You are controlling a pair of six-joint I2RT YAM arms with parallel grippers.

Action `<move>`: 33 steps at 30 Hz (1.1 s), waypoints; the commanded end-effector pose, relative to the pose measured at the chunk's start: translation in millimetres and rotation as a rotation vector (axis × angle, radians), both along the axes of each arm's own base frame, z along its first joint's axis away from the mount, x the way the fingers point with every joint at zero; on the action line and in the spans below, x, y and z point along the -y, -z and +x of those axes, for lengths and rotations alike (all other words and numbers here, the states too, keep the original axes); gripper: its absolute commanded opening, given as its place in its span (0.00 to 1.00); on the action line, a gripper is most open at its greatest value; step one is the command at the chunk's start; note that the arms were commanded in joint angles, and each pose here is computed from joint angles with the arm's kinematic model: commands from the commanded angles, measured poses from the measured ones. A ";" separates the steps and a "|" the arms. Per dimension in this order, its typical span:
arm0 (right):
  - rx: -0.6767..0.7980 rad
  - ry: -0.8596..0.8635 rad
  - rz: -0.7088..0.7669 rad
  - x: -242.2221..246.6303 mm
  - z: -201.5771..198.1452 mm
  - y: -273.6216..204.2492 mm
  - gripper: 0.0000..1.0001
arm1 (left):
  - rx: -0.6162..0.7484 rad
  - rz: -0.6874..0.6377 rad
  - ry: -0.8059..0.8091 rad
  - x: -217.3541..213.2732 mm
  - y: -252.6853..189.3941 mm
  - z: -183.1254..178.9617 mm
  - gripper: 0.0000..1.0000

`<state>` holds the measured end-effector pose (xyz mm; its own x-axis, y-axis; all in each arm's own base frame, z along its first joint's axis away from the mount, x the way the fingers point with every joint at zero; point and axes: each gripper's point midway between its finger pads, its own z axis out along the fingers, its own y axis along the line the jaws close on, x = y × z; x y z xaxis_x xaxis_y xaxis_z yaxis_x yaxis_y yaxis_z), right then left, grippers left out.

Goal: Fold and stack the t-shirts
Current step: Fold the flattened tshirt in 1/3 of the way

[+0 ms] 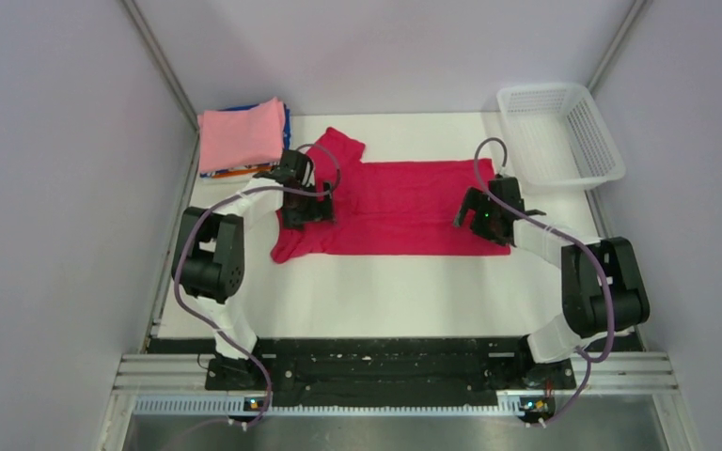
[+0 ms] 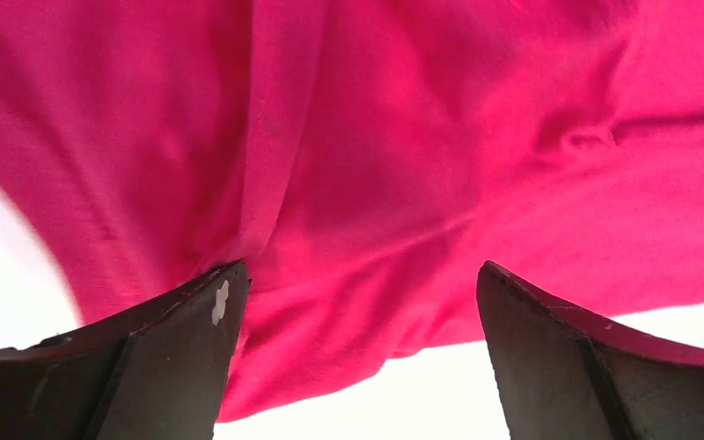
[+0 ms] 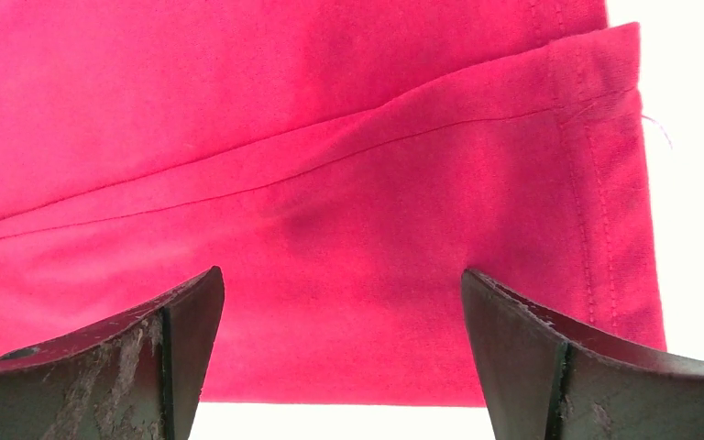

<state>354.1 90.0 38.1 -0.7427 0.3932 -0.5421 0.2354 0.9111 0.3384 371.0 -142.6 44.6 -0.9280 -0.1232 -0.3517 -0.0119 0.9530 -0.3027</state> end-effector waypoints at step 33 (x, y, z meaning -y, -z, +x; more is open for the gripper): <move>-0.006 0.011 -0.070 13.9 4.7 -0.2 0.99 | 0.105 0.023 -0.082 -10.6 -5.1 -11.5 0.99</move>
<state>353.4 80.6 36.1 -0.7456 0.3652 -0.5574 0.2403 0.9275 0.2863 339.7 -149.5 51.3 -0.9158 -0.1545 -0.3708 -0.0122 0.9333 -0.3588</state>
